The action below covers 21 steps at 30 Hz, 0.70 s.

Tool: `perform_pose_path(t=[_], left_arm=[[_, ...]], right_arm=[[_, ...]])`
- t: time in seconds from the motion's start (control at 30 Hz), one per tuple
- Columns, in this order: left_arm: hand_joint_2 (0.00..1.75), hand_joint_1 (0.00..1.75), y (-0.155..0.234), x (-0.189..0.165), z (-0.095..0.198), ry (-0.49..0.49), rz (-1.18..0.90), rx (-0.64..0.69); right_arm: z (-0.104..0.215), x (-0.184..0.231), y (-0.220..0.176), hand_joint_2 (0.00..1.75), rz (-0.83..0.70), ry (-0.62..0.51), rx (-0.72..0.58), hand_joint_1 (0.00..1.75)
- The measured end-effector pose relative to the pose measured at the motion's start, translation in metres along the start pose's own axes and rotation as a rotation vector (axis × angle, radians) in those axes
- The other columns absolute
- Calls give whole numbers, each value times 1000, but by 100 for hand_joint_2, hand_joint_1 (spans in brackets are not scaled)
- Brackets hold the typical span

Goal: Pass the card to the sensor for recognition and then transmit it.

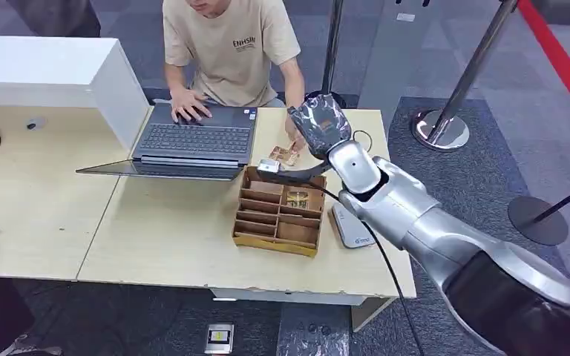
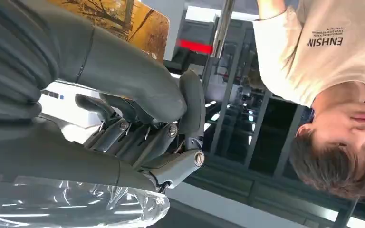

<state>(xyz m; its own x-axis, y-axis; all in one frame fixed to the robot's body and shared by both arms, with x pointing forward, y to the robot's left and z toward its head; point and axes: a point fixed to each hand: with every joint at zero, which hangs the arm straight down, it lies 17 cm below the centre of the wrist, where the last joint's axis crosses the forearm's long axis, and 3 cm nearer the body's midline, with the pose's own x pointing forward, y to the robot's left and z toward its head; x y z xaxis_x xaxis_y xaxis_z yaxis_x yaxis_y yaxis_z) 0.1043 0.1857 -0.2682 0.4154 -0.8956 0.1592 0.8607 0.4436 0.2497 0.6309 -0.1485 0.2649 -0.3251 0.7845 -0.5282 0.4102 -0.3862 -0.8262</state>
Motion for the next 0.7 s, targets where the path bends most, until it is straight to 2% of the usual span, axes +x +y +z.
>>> perform_pose_path(t=[0.7], left_arm=[[0,0,0,1,0,1,-12,-2]], right_arm=[[1,-1,-6,175,34,9,-48,175]])
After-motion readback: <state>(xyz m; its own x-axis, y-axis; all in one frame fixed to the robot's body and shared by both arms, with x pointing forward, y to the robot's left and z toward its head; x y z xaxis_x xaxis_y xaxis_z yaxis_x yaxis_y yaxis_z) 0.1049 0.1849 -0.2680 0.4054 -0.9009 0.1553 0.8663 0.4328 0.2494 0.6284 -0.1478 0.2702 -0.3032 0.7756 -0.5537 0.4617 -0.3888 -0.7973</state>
